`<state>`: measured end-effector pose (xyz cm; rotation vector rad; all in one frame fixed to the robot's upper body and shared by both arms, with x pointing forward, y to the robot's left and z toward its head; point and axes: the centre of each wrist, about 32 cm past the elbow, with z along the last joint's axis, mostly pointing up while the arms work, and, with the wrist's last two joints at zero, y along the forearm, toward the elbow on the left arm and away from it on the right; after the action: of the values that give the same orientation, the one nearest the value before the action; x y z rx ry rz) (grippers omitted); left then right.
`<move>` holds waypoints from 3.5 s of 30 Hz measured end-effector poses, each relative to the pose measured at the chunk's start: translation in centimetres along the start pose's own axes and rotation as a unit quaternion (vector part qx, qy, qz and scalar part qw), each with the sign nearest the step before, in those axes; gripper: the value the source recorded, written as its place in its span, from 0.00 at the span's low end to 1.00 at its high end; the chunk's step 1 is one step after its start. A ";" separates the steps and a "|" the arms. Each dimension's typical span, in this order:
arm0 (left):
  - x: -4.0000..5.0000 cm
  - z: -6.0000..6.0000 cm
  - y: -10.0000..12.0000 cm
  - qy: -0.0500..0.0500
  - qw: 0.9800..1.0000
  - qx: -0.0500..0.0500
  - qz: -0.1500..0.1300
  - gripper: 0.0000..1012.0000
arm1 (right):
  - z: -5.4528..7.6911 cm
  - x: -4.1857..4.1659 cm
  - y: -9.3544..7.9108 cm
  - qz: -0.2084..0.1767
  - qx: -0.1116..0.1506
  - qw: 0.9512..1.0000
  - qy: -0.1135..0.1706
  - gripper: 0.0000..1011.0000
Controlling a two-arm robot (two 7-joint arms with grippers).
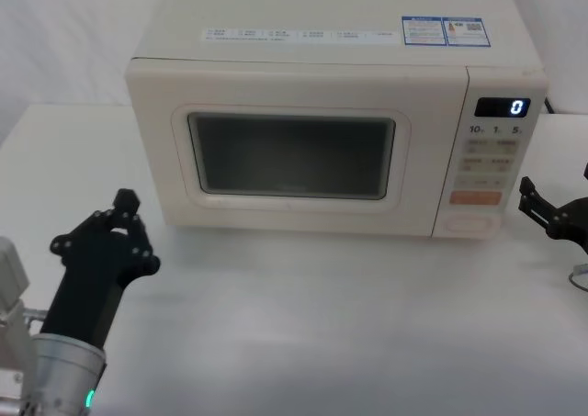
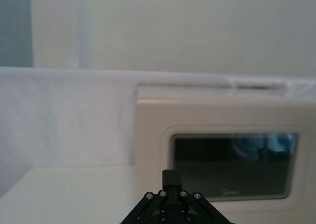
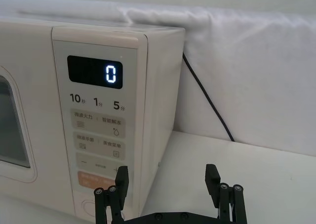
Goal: Press the button to open the microwave door with one hand; close the microwave door with the other hand.
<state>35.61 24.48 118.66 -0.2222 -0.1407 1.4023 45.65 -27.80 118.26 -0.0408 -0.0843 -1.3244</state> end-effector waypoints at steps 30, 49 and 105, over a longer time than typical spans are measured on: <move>5.84 -3.5 -0.9 -0.010 0.992 0.099 0.082 0.00 | 0.0 0.00 0.0 0.000 0.000 1.000 0.000 0.99; 5.10 -4.1 -2.3 -0.016 0.991 0.112 0.070 0.00 | 0.0 0.00 0.0 0.000 0.000 1.000 0.000 0.99; 5.18 -4.1 -2.3 -0.012 0.991 0.110 0.071 0.99 | 0.0 0.00 0.0 0.000 0.000 1.000 0.000 0.99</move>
<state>39.59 28.95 115.03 -0.0337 0.0110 1.5504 45.66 -27.80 118.26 -0.0407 -0.0843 -1.3244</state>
